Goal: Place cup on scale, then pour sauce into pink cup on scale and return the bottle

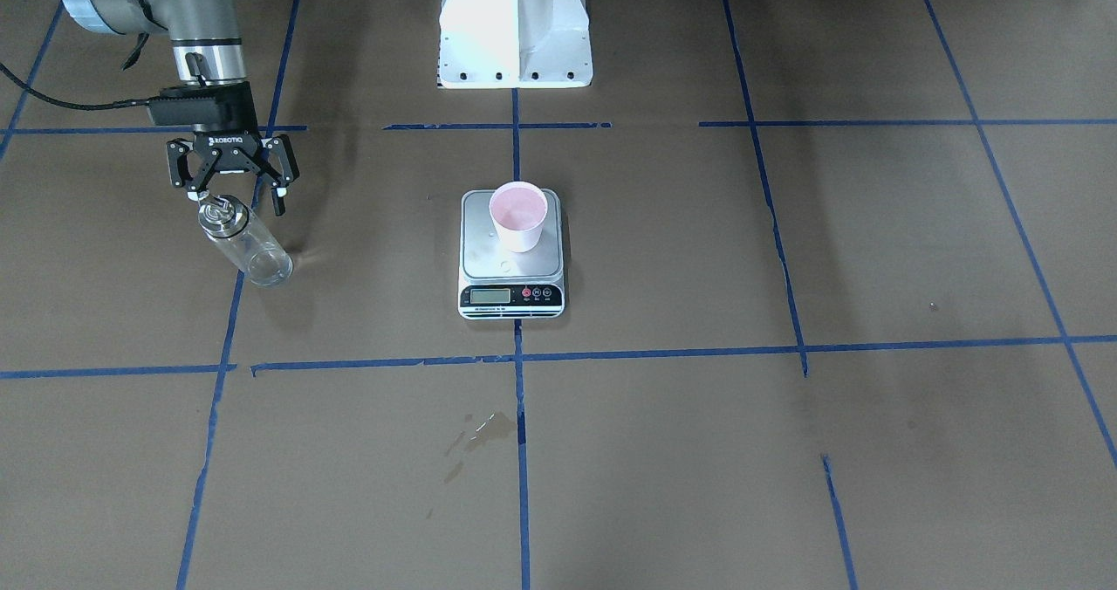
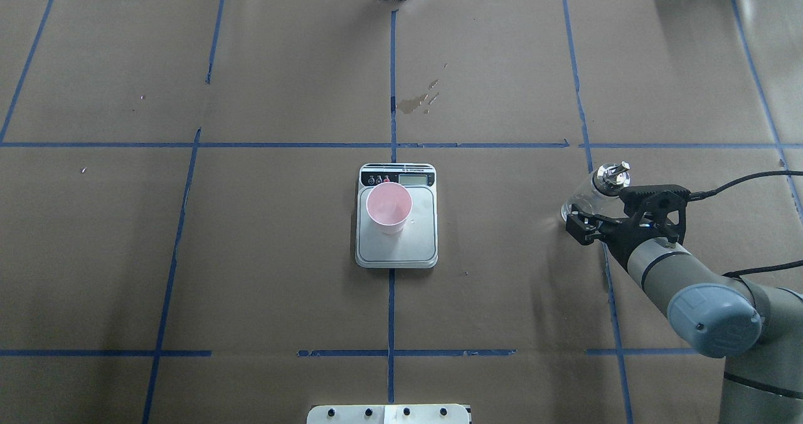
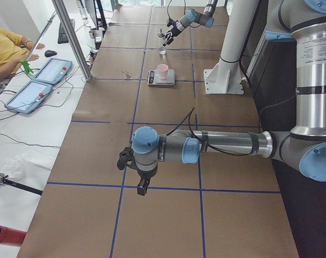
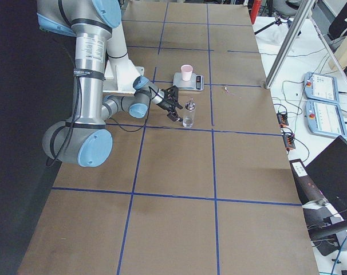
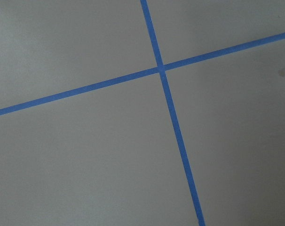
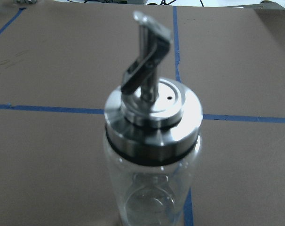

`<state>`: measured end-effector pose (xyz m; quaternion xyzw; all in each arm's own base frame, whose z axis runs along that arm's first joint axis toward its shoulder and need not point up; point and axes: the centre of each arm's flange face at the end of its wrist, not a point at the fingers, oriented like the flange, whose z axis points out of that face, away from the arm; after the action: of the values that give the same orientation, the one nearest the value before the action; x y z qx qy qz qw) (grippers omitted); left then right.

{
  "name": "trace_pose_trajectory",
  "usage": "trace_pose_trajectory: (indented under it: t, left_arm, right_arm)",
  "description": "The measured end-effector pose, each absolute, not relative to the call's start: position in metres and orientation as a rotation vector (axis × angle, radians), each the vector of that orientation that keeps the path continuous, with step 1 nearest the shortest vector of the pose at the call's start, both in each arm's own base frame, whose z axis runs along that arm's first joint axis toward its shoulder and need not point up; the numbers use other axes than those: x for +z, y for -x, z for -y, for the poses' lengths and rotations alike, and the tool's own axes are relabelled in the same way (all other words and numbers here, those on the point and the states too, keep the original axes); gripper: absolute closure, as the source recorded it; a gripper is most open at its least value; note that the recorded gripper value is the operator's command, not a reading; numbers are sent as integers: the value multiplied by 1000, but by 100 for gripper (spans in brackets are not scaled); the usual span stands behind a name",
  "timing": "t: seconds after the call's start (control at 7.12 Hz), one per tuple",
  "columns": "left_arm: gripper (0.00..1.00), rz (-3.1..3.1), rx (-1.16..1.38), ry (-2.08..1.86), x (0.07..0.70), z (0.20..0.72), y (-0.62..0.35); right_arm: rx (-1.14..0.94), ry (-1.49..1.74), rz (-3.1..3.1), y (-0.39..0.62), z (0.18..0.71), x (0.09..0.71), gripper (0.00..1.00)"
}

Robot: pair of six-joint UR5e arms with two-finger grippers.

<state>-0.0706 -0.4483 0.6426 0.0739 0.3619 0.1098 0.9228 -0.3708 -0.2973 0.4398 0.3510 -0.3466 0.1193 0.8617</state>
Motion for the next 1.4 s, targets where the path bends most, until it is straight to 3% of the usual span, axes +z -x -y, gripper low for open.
trace_pose_trajectory:
  t: [0.56, 0.84, 1.4]
  left_arm:
    - [0, -743, 227, -156, 641, 449, 71]
    - [0, -744, 229, -159, 639, 450, 70]
    - [0, -743, 234, -168, 634, 455, 70]
  right_arm:
    - [191, -670, 710, 340, 278, 453, 0]
    - [104, -614, 664, 293, 318, 463, 0]
    - [-35, -405, 693, 103, 431, 526, 0]
